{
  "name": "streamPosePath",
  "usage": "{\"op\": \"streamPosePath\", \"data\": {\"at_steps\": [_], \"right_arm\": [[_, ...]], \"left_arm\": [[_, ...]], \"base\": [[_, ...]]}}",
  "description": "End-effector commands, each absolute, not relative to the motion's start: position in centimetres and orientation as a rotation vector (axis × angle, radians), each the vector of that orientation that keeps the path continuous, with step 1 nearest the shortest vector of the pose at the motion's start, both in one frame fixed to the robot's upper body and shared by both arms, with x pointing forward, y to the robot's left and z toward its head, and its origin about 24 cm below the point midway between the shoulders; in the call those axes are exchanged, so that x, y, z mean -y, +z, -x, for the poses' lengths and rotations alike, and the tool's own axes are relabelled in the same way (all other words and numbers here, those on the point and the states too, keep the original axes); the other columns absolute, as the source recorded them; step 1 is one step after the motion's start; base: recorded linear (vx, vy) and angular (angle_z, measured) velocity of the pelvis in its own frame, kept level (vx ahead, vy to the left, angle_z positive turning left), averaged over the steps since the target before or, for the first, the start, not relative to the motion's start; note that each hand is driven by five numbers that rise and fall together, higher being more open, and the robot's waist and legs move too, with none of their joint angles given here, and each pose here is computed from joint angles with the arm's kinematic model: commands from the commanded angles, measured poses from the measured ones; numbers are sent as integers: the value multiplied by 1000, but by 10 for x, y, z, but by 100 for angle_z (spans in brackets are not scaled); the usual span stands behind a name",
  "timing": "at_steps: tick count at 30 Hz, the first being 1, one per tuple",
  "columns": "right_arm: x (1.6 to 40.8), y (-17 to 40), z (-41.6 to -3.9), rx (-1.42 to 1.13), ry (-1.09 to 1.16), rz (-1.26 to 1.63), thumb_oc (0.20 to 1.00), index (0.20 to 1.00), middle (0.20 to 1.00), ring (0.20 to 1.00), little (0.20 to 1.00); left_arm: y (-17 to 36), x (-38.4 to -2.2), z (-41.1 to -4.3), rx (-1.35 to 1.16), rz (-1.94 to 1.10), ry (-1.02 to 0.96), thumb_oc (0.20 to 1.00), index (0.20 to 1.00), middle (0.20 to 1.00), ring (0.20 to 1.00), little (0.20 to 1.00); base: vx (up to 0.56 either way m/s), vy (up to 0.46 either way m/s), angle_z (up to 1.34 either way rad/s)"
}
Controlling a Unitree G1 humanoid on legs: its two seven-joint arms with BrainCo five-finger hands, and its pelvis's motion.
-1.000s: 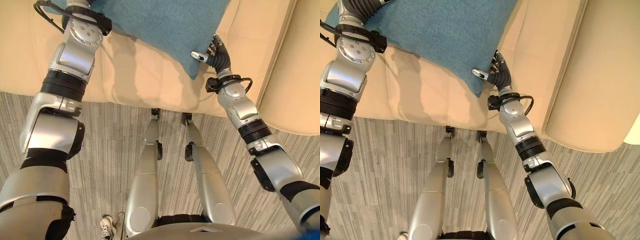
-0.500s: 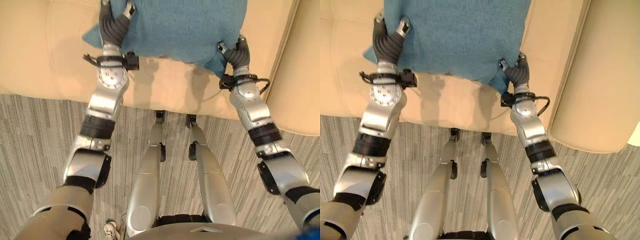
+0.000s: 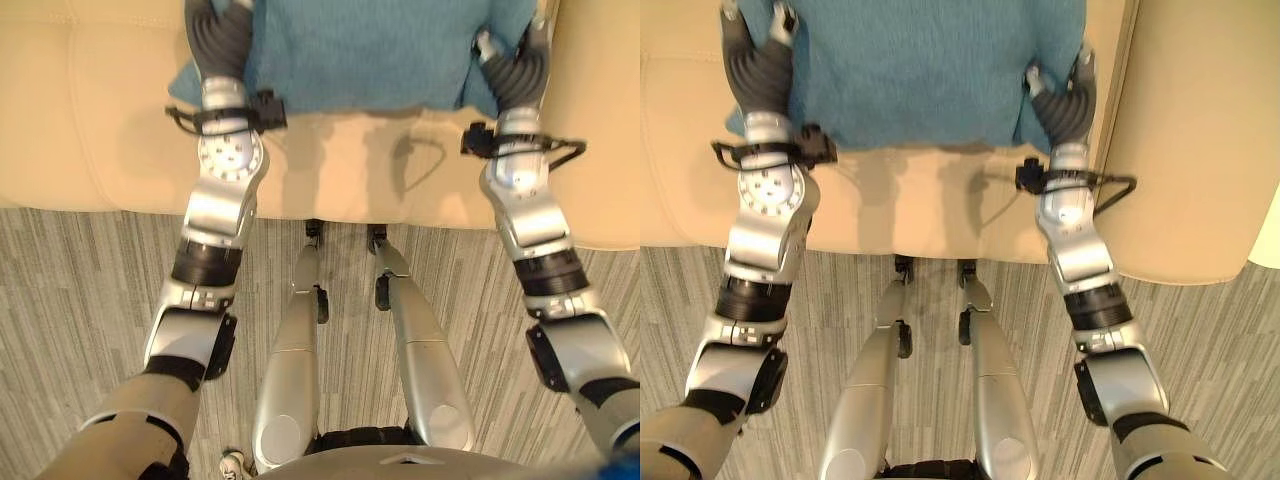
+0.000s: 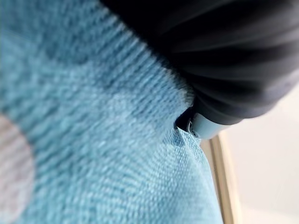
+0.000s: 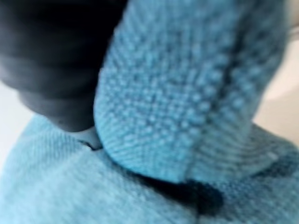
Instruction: Pick up all the scattered cushions and arrange them neatly on the sofa.
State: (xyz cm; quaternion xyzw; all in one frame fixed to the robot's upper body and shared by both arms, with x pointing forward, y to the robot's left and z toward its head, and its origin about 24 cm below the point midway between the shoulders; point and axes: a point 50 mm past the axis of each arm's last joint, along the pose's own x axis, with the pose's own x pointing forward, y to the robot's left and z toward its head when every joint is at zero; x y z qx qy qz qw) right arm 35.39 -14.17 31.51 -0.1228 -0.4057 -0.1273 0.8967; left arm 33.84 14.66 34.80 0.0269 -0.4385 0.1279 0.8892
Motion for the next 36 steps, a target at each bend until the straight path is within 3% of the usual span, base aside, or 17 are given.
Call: {"op": "streamPosePath", "data": {"at_steps": [1, 9, 16, 21, 27, 28, 29, 36], "right_arm": [[91, 390, -298, 1317, -161, 201, 200, 200, 200, 200, 200], [84, 445, -282, 1480, -301, 228, 200, 200, 200, 200, 200], [71, 456, -305, 1363, -334, 198, 200, 200, 200, 200, 200], [66, 490, -302, 1396, -404, 399, 200, 200, 200, 200, 200], [61, 467, -322, 1299, -352, 491, 200, 200, 200, 200, 200], [60, 460, -329, 1252, -315, 536, 1000, 1000, 1000, 1000, 1000], [60, 458, -331, 1244, -300, 553, 1000, 1000, 1000, 1000, 1000], [64, 440, -341, 1188, -245, 602, 1000, 1000, 1000, 1000, 1000]], "left_arm": [[417, -92, -279, 1351, 5, 70, 200, 200, 200, 200, 200], [465, -88, -269, 1450, -12, 162, 200, 200, 200, 200, 200], [480, -103, -311, 1233, -78, 308, 200, 200, 200, 200, 200], [509, -119, -293, 1319, -118, 389, 200, 200, 200, 200, 200], [492, -118, -308, 1246, -88, 362, 200, 200, 200, 200, 200], [487, -125, -313, 1219, -106, 383, 438, 438, 438, 438, 438], [483, -128, -316, 1204, -115, 394, 1000, 1000, 1000, 1000, 1000], [473, -145, -323, 1167, -167, 458, 1000, 1000, 1000, 1000, 1000]], "base": [[0, 0, 0], [4, -9, 4], [10, -3, -1], [8, 74, -4], [38, 30, -8], [20, 3, -5], [5, -5, -5], [0, -2, -1]]}}
